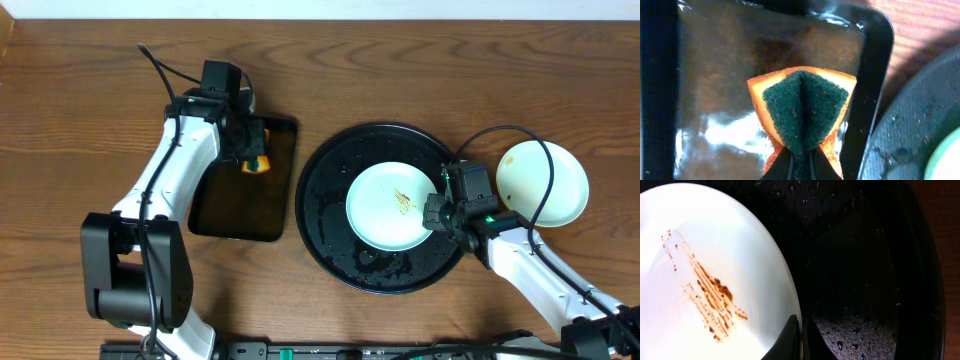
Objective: Clean dirty plates on tray and stack at the side
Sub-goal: 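Lift the sponge from the black tray with the left gripper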
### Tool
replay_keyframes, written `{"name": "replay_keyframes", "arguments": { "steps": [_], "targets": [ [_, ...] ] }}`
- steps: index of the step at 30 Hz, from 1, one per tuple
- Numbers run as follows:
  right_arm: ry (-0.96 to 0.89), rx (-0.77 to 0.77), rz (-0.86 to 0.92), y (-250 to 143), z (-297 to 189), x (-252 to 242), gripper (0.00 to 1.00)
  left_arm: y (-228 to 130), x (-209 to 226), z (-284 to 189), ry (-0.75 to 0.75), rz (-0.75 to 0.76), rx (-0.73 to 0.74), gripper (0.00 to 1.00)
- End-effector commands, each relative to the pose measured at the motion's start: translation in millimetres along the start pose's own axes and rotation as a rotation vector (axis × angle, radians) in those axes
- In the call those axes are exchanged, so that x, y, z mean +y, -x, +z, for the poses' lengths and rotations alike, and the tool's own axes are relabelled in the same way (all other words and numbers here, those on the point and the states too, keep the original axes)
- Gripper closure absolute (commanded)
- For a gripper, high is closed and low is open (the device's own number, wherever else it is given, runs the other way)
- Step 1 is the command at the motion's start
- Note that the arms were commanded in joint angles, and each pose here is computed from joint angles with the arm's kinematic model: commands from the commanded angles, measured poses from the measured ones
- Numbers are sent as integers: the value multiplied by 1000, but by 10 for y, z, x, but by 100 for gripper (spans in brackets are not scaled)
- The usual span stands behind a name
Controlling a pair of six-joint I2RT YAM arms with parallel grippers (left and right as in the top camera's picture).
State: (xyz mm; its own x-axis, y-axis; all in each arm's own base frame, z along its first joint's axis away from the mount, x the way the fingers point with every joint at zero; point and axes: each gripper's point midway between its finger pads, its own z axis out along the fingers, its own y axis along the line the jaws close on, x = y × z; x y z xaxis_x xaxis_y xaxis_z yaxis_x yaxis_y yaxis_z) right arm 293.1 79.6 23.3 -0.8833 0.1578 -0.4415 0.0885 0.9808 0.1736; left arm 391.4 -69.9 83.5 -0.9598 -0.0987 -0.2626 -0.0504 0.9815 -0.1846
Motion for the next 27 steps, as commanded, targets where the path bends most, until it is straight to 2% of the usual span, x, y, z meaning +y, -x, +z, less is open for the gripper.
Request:
{"name": "replay_keyframes", "arguments": {
  "steps": [1, 7, 15, 27],
  "targets": [
    [12, -8, -22, 6, -7, 41, 99, 190, 59, -197, 47, -22, -100, 93],
    [12, -6, -26, 1, -6, 40, 99, 441, 72, -625, 78, -18, -272, 92],
    [2, 19, -29, -52, 71, 19, 99, 543, 6, -1122, 56, -19, -412, 93],
    [-5, 103, -29, -242, 403, -8, 99, 539, -13, -1276, 46, -21, -447, 92]
  ]
}}
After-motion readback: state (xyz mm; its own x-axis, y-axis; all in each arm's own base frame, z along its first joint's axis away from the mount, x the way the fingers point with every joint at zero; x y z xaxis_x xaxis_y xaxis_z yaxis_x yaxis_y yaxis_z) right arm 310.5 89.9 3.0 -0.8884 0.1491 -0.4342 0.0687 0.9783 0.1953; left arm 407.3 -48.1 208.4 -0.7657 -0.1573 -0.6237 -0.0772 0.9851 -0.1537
